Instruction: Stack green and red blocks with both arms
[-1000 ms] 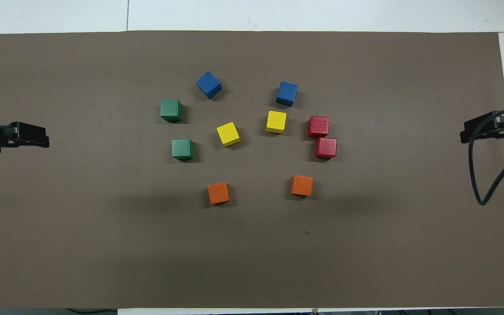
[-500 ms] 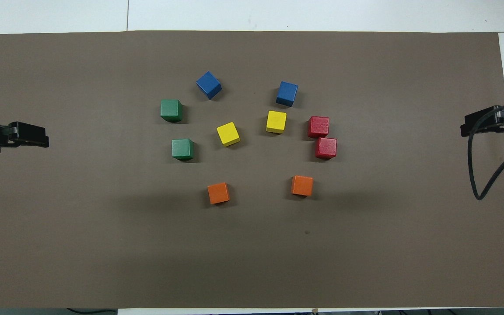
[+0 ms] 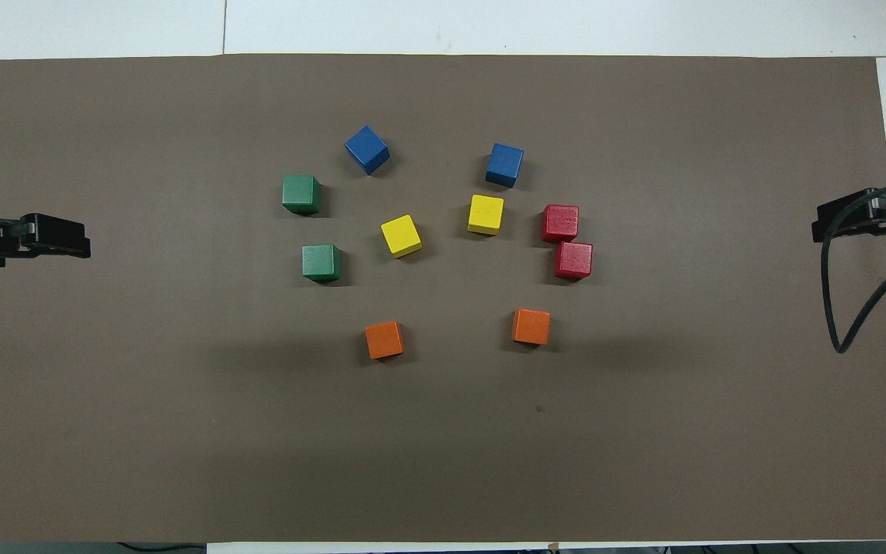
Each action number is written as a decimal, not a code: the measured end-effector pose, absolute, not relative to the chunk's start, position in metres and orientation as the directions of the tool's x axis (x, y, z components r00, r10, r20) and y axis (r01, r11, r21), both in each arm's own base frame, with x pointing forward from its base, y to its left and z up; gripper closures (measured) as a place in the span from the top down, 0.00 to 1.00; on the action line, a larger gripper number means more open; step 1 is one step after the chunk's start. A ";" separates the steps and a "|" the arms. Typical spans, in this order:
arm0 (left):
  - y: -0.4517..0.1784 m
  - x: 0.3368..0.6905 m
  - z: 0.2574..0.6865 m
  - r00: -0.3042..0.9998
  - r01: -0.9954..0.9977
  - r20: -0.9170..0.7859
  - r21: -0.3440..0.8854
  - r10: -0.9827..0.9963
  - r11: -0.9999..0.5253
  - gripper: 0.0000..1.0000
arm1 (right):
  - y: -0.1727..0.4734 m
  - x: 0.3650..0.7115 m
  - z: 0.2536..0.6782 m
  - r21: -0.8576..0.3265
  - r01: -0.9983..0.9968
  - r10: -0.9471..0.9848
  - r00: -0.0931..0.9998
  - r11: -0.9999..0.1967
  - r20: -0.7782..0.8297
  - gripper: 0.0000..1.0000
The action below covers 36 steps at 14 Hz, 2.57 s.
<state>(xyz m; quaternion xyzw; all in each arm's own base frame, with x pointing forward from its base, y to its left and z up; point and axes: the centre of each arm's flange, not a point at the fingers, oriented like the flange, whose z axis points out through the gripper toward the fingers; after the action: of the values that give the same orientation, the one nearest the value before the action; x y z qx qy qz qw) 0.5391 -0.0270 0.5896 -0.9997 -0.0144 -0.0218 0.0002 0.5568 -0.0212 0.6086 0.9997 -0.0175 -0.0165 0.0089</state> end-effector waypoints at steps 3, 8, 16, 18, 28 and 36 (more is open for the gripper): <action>-0.057 0.541 0.587 0.996 0.043 0.077 0.012 0.044 -0.999 1.00 | 0.025 0.563 0.585 0.015 -0.061 -0.061 0.998 -0.998 0.010 1.00; -0.117 0.541 0.538 0.996 0.001 0.094 0.022 0.003 -1.000 1.00 | 0.124 0.563 0.518 0.003 -0.130 -0.130 0.991 -0.991 0.036 1.00; -0.184 0.573 0.421 0.997 -0.036 0.067 0.038 -0.033 -0.999 1.00 | 0.165 0.582 0.416 -0.026 -0.212 -0.213 0.975 -0.977 0.070 1.00; -0.195 0.577 0.401 0.997 -0.050 0.064 0.040 -0.047 -0.998 1.00 | 0.175 0.586 0.400 -0.035 -0.229 -0.231 0.970 -0.973 0.079 1.00; -0.239 0.575 0.331 0.998 -0.059 0.032 0.042 -0.058 -0.997 1.00 | 0.181 0.583 0.348 -0.034 -0.233 -0.235 0.969 -0.972 0.071 1.00; -0.250 0.571 0.311 1.000 -0.029 0.010 0.038 -0.029 -0.999 1.00 | 0.186 0.568 0.324 -0.030 -0.219 -0.221 0.973 -0.975 0.062 1.00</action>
<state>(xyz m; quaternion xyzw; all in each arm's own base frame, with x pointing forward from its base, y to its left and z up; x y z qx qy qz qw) 0.5710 -0.2500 0.3107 -0.9997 0.0147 -0.0049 -0.0193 0.5682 0.1858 0.3239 0.9933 -0.1107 0.0325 -0.0112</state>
